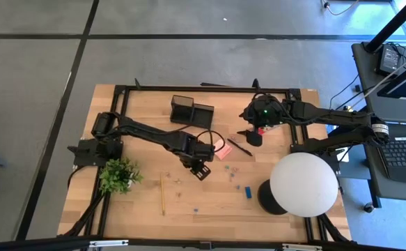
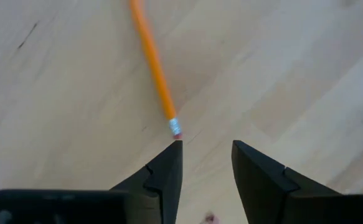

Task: Pick and place office supplies into organizer
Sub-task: Put the orange pencil into the black desk organizer

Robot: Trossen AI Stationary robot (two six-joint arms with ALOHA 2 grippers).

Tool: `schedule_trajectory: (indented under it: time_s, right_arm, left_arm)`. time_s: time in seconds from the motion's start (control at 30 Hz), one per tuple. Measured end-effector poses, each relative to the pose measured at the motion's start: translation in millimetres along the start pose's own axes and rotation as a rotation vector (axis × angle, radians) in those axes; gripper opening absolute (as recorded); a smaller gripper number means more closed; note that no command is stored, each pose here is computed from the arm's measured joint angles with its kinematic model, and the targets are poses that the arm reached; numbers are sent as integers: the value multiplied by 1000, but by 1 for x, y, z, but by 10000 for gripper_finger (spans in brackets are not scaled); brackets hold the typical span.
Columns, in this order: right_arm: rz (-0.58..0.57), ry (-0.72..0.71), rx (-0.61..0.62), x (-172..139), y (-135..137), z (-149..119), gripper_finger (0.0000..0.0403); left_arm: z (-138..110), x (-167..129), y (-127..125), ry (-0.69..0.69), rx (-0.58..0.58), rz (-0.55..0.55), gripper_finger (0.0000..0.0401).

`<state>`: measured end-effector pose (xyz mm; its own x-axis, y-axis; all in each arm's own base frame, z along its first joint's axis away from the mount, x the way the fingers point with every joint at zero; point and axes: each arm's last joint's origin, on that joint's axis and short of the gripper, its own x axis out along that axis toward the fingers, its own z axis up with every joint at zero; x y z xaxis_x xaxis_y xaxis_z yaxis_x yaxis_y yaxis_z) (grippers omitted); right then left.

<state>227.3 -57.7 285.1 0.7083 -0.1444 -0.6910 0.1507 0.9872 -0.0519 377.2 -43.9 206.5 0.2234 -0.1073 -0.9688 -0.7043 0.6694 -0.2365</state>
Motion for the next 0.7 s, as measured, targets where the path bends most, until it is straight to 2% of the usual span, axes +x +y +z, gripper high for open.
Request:
schedule_trajectory:
  time_s: [0.2, 0.7]
  right_arm:
    - [-2, -17, -1, 0, 0, 2, 361]
    - [-3, -28, -2, 0, 0, 3, 361]
  left_arm:
    - [-2, 5, 3, 25, -73, 41, 132]
    - [-2, 39, 3, 77, -94, 102, 132]
